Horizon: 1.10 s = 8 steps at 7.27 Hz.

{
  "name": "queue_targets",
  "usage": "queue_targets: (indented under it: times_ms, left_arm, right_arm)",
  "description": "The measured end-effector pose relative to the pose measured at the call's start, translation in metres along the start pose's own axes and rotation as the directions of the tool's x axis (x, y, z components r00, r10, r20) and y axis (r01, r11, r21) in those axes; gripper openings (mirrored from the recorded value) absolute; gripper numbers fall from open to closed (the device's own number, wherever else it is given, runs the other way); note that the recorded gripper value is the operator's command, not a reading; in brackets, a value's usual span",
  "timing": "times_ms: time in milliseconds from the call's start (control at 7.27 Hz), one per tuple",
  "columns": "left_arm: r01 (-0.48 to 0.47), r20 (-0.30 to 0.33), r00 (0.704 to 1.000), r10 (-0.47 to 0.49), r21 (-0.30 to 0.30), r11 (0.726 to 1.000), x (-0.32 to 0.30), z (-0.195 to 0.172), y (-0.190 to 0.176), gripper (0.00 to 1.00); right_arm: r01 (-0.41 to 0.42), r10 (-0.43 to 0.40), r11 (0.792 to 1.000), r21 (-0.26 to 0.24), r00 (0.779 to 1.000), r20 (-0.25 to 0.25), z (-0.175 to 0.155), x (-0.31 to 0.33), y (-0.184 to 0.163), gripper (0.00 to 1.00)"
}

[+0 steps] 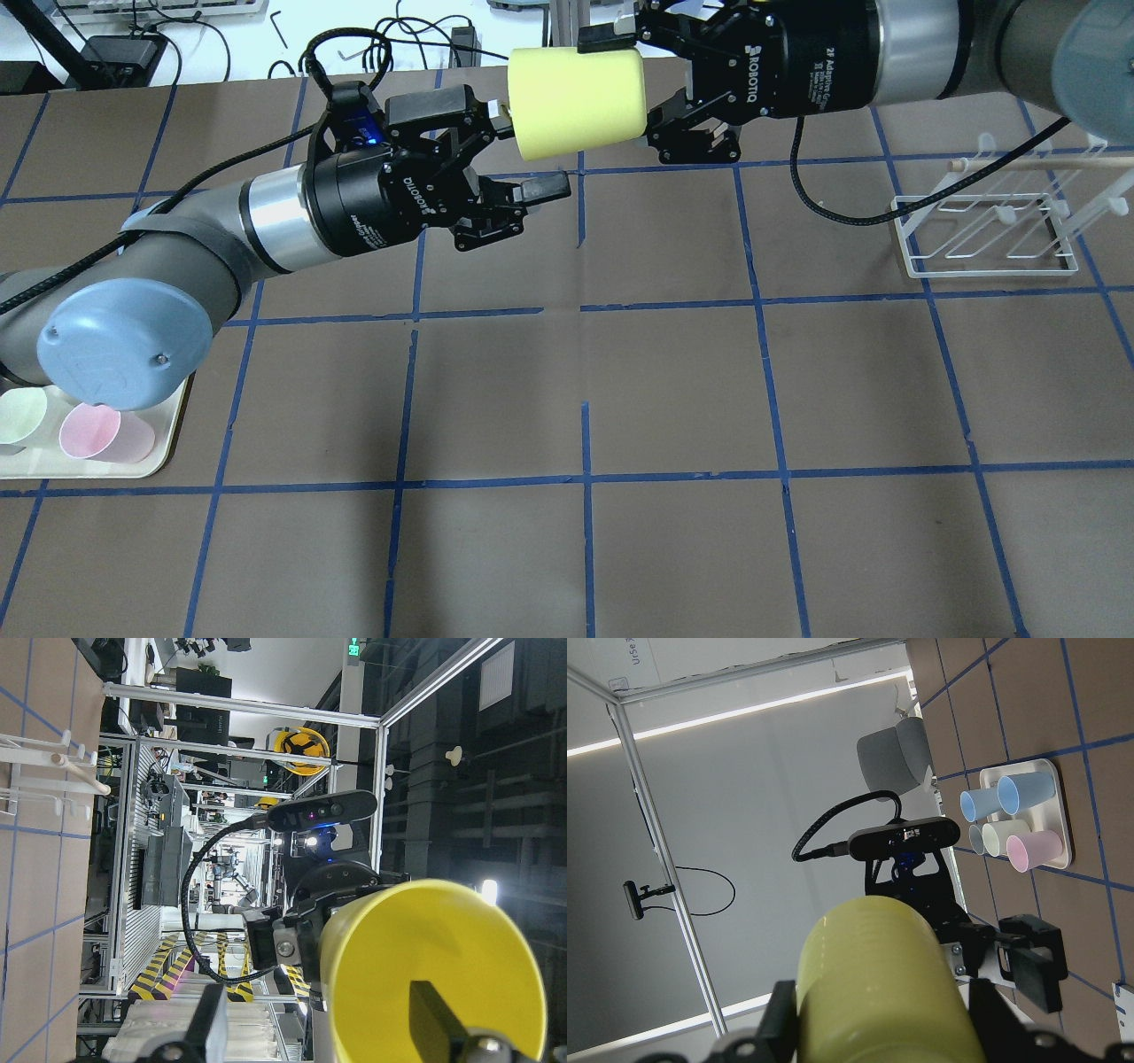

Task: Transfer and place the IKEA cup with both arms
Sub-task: 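Close the left gripper on the yellow cup's base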

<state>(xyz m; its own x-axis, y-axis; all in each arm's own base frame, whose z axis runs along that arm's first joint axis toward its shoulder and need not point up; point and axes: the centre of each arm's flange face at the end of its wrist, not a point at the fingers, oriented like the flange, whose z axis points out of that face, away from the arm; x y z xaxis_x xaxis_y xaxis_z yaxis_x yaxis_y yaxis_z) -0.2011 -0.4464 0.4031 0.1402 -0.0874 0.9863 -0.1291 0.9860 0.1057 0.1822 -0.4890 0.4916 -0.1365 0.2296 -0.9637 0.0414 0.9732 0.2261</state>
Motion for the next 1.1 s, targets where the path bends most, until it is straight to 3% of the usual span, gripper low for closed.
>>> queue_targets:
  times_ms: [688,962,1100]
  left_arm:
    - [-0.002,0.009,1.000,0.002,-0.005,1.000,0.0045,0.0009,-0.0012,0.52]
    - [-0.002,0.010,1.000,0.002,-0.006,1.000,0.0052,0.0011,-0.0032,0.36]
    - [-0.004,0.010,1.000,0.005,-0.006,1.000,0.0059,0.0012,-0.0032,0.23]
  right_arm:
    - [-0.004,0.004,1.000,-0.001,1.000,-0.001,0.0003,0.0027,-0.0018,0.50]
    - [-0.006,0.006,1.000,-0.002,1.000,-0.001,0.0004,0.0036,-0.0025,0.50]
    - [-0.007,0.007,1.000,-0.002,1.000,-0.001,0.0005,0.0040,-0.0026,0.57]
